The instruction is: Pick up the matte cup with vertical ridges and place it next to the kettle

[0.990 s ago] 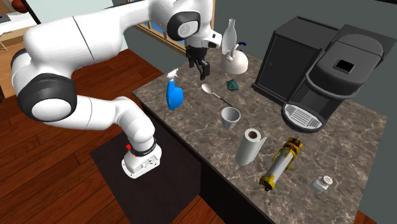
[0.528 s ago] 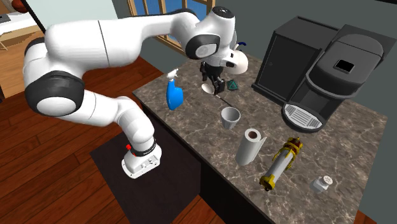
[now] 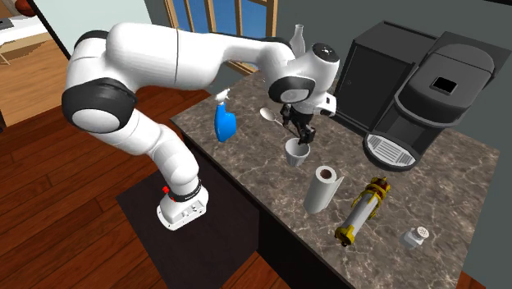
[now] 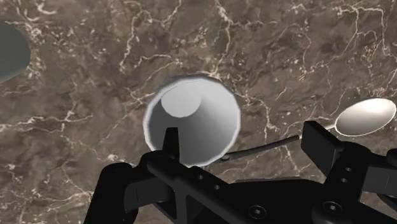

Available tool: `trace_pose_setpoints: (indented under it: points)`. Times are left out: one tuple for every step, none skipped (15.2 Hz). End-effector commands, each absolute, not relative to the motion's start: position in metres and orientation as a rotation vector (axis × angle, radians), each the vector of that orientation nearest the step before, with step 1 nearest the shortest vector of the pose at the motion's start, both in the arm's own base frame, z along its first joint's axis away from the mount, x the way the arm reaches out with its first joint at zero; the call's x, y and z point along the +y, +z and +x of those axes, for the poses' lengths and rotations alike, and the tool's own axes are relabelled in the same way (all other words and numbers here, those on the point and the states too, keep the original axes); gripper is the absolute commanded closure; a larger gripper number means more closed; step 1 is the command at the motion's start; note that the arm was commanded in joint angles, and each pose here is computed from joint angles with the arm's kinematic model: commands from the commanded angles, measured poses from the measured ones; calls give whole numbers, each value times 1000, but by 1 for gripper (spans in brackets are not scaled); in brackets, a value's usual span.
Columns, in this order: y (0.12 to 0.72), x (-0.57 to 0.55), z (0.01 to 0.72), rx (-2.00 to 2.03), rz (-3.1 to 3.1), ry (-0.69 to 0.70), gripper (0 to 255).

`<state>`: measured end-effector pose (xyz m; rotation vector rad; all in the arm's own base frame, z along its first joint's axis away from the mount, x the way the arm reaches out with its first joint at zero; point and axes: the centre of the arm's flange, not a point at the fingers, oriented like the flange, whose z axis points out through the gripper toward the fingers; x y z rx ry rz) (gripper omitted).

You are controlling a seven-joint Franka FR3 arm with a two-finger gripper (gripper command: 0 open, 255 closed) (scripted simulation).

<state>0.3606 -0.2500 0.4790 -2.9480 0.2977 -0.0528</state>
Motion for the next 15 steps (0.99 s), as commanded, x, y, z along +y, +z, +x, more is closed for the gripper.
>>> trace_pose_setpoints:
  points:
    - [463,-271,361,296,-2942,-47,0]
    - [455,-282,363,296,-2938,-44,0]
    - [448,-294,365,296,-2935,-42,0]
    - [440,-305,367,296,-2931,-39,0]
    - [433,-316,369,296,-2928,-36,0]
    - [427,-325,370,296,-2925,-34,0]
    - [422,-324,371,296,-2925,-34,0]
    - [417,-323,371,296,-2925,-34,0]
    - [411,-322,371,296,-2925,-34,0]
    - [406,-321,371,296,-2925,-34,0]
    - [401,-320,371,296,-2925,-34,0]
    - [396,-319,372,296,-2925,-34,0]
    - [391,-318,372,296,-2925,-34,0]
    - [388,-317,372,296,-2925,-34,0]
    - [388,-317,372,296,-2925,-34,0]
